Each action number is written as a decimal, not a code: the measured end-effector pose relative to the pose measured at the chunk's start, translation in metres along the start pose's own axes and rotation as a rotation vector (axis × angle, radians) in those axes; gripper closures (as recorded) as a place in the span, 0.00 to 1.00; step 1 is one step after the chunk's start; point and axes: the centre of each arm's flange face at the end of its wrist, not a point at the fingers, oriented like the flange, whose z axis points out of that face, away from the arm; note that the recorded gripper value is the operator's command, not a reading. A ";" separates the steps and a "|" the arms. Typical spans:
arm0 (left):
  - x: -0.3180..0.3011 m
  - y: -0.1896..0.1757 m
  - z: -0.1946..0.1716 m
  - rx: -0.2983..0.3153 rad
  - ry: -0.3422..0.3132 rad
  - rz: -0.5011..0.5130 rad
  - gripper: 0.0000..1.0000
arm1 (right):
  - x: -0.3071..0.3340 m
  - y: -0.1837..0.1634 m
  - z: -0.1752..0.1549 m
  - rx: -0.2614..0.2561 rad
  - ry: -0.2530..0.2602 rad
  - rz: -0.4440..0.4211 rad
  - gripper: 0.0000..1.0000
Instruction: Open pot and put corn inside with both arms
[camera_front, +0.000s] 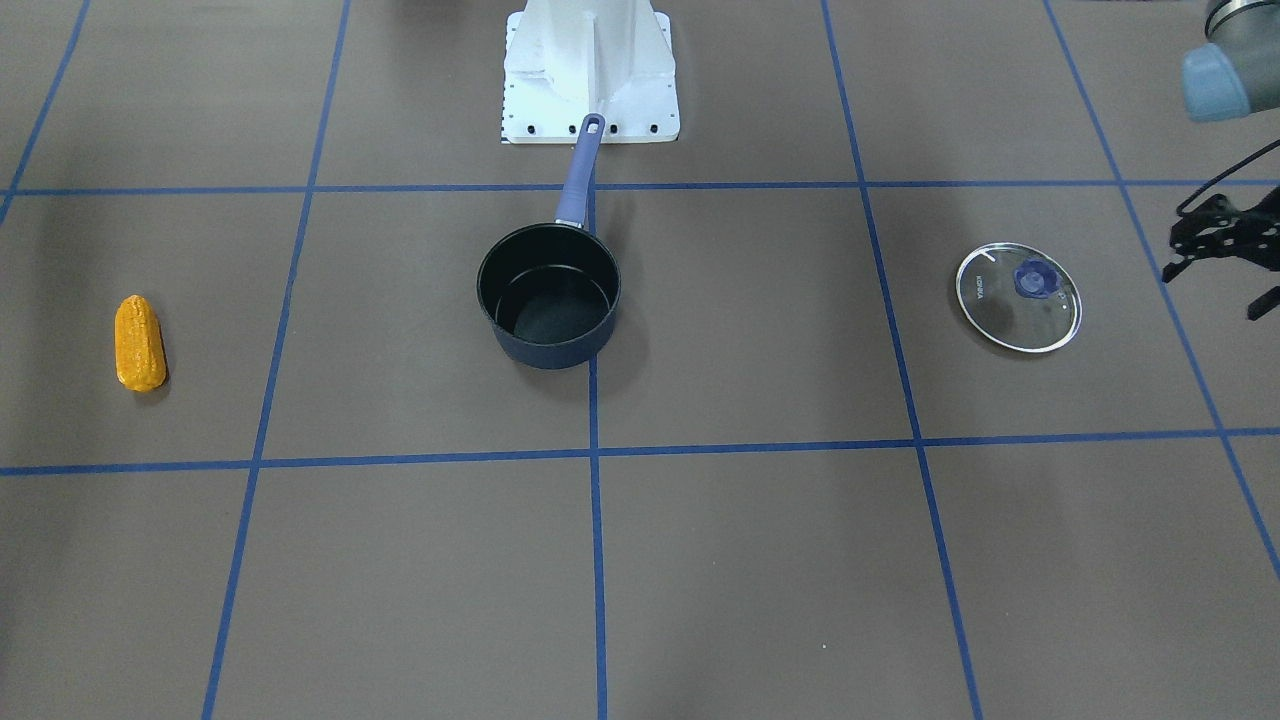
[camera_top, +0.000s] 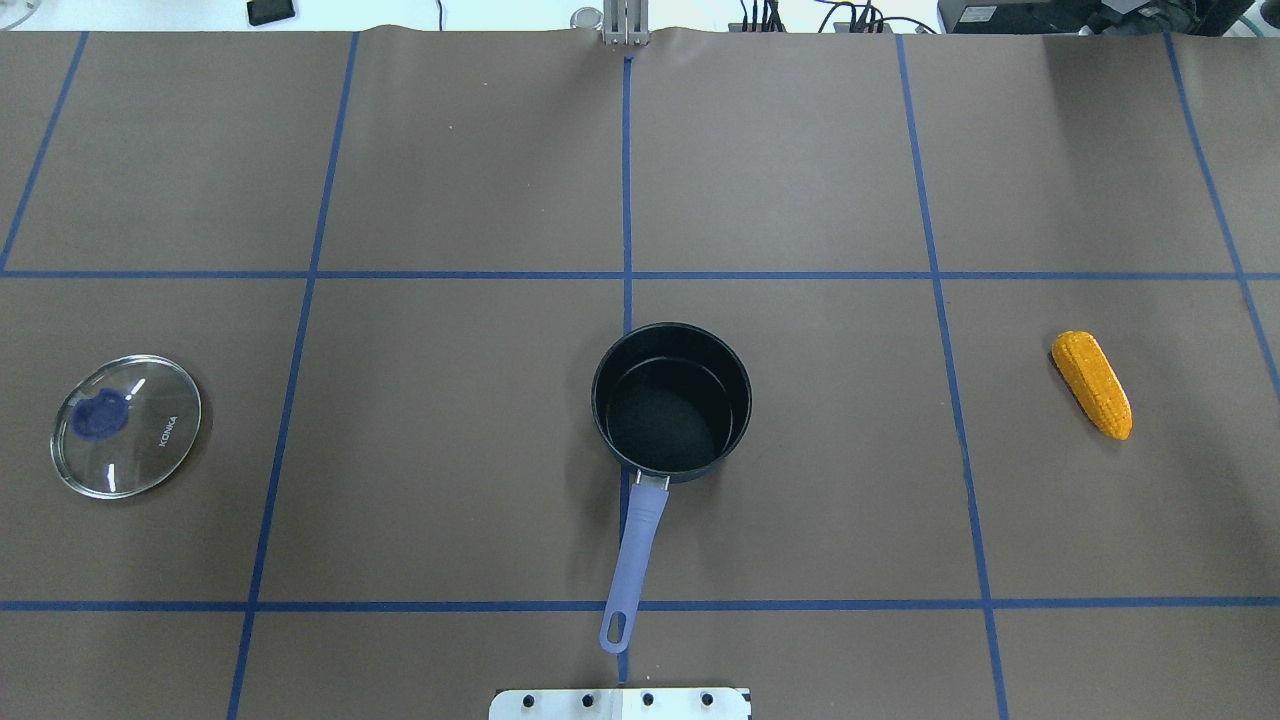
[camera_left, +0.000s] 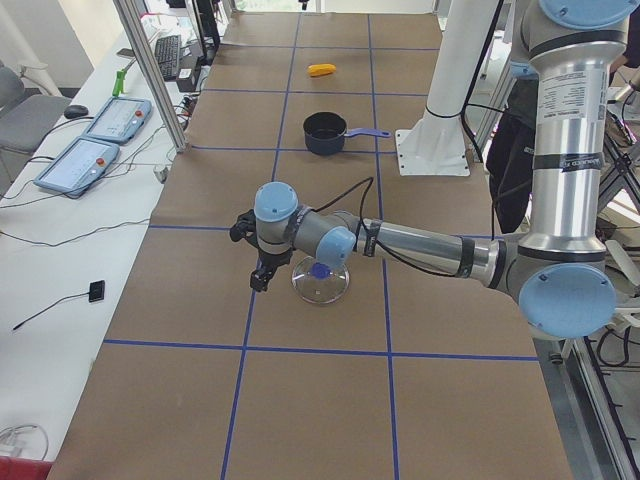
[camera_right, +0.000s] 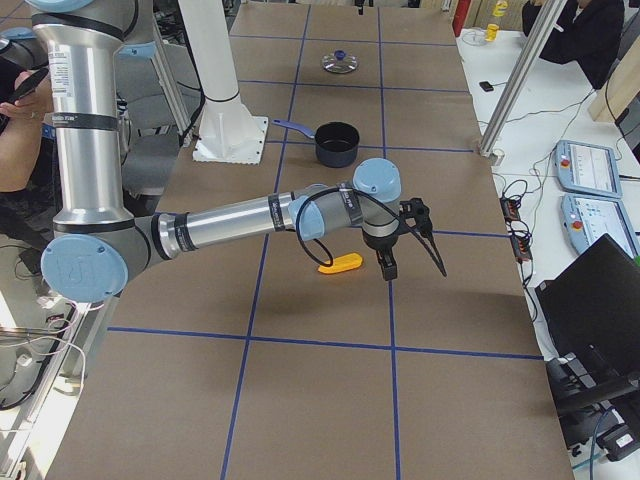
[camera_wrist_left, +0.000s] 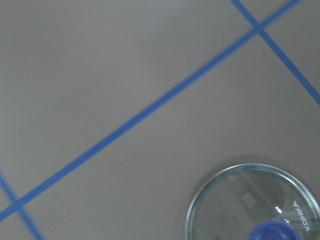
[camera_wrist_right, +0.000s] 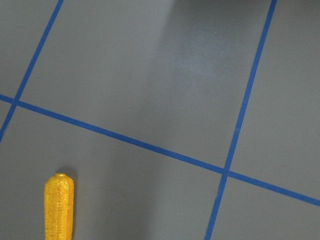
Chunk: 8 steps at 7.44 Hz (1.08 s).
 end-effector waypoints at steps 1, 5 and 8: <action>-0.029 0.018 -0.023 -0.008 -0.021 -0.039 0.01 | -0.025 0.003 0.022 0.012 -0.003 0.040 0.00; -0.059 0.041 -0.060 0.021 -0.042 -0.112 0.01 | -0.106 0.070 0.132 0.066 0.050 0.085 0.06; -0.058 0.043 -0.061 0.028 -0.042 -0.108 0.01 | -0.118 0.103 0.193 0.087 0.081 0.017 0.49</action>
